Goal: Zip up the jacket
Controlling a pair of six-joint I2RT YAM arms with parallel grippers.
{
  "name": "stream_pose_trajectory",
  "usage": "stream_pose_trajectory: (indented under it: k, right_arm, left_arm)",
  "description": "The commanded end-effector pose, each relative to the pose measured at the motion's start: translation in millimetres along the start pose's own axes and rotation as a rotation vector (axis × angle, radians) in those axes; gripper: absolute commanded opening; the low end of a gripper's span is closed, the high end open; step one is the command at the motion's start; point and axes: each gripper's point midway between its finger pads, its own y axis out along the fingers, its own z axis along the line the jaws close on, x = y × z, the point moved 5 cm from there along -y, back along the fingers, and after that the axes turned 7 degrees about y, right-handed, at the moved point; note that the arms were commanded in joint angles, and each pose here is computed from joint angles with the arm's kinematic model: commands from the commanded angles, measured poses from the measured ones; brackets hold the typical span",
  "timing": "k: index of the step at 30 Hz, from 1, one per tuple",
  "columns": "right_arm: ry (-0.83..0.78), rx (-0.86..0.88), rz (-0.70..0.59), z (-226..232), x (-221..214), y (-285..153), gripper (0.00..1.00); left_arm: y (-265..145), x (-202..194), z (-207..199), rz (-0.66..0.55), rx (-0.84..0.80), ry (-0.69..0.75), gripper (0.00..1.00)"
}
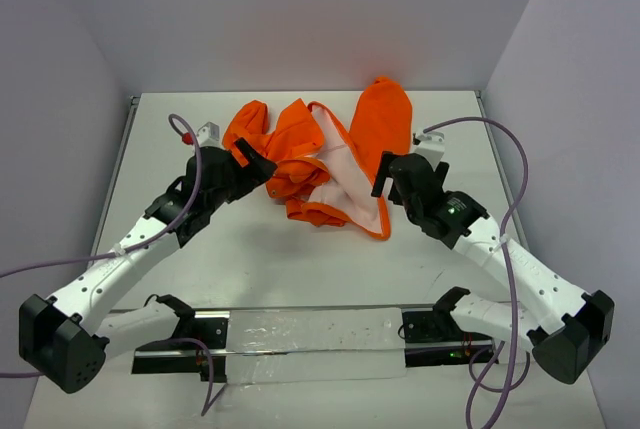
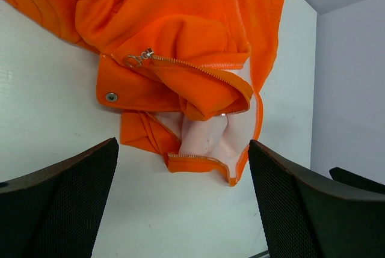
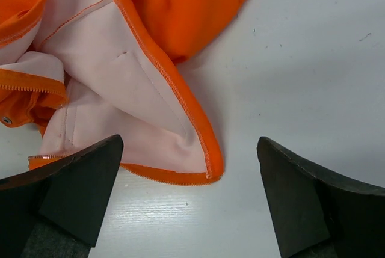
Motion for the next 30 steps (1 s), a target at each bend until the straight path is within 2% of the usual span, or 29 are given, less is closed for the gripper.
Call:
stream_pose_trajectory:
  k: [1, 10, 19, 23, 26, 30]
  right_arm:
    - [0.028, 0.007, -0.021, 3, -1, 4, 1.00]
    - [0.050, 0.026, 0.032, -7, -19, 11, 1.00]
    - [0.204, 0.220, 0.140, -23, -41, 27, 1.00]
    - [0.198, 0.213, 0.160, -28, -48, 29, 1.00]
    - [0.211, 0.210, 0.164, -29, -50, 28, 1.00]
    - [0.215, 0.208, 0.172, -31, -54, 28, 1.00]
  left_arm:
    - [-2, 23, -18, -0.089, -0.036, -0.011, 0.95]
    - [8, 26, -31, -0.053, -0.063, -0.003, 0.96]
    - [29, 20, -39, 0.026, -0.119, -0.032, 0.99]
    - [47, 20, -37, 0.054, -0.160, -0.117, 0.98]
    - [64, 11, -20, 0.119, -0.134, -0.317, 0.95]
    - [66, 6, -15, 0.094, -0.223, -0.574, 0.89]
